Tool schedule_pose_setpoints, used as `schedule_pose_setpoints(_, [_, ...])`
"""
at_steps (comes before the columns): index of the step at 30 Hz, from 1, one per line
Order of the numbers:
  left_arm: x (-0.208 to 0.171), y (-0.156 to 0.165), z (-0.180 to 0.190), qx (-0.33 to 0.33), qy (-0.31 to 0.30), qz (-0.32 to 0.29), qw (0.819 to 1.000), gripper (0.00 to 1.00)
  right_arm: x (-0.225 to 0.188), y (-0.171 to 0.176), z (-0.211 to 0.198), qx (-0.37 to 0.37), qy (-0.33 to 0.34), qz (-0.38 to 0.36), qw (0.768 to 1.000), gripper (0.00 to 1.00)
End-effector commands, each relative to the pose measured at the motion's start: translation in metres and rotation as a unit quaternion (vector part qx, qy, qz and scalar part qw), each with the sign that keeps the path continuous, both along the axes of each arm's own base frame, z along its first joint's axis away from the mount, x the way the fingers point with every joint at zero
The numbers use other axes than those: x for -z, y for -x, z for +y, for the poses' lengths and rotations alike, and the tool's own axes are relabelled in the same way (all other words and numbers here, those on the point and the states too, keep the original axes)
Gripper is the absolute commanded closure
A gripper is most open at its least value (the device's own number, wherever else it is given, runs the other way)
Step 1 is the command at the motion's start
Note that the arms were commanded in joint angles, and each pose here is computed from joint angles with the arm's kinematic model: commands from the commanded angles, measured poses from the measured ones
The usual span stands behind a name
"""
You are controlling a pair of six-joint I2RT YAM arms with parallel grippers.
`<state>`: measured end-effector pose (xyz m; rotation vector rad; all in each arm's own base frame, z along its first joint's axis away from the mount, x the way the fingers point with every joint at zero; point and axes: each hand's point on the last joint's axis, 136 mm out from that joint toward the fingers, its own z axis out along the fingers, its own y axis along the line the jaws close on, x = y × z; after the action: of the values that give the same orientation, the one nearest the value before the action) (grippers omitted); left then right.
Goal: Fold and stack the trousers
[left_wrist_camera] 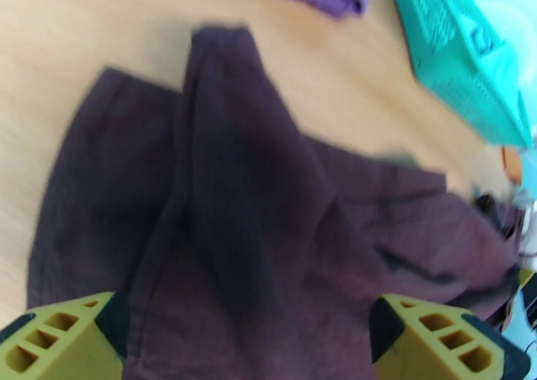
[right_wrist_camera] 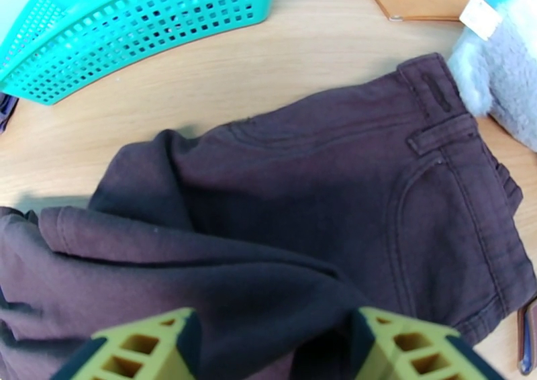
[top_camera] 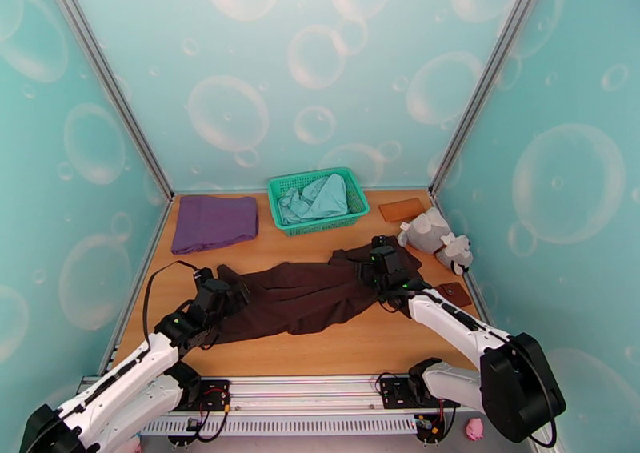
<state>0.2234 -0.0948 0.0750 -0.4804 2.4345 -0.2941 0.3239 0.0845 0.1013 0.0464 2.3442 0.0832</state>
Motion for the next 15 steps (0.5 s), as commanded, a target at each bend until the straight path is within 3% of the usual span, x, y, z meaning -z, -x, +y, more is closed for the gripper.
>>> schedule_pose_setpoints(1, [0.019, 0.019, 0.01, -0.03, -0.039, 0.041, 0.998, 0.01, -0.005, 0.001, 0.001, -0.011, 0.008, -0.012, 1.0, 0.37])
schedule_pose_setpoints(2, [0.02, 0.021, 0.015, -0.045, -0.054, 0.042, 0.997, 0.05, -0.005, 0.001, 0.001, -0.01, 0.008, -0.012, 1.0, 0.37])
schedule_pose_setpoints(3, [0.021, 0.023, 0.022, -0.065, -0.062, 0.047, 0.995, 0.15, -0.005, 0.001, 0.001, -0.01, 0.008, -0.012, 1.0, 0.37])
schedule_pose_setpoints(5, [0.021, 0.025, 0.032, -0.099, -0.066, 0.045, 0.992, 0.36, -0.005, 0.0, 0.001, -0.01, 0.008, -0.012, 1.0, 0.37])
schedule_pose_setpoints(6, [0.023, 0.027, 0.038, -0.118, -0.067, 0.048, 0.99, 0.53, -0.004, 0.001, 0.001, -0.01, 0.008, -0.011, 1.0, 0.37])
schedule_pose_setpoints(15, [0.045, 0.036, 0.055, -0.151, -0.083, 0.081, 0.982, 0.5, -0.004, 0.0, 0.001, -0.011, 0.009, -0.009, 1.0, 0.37])
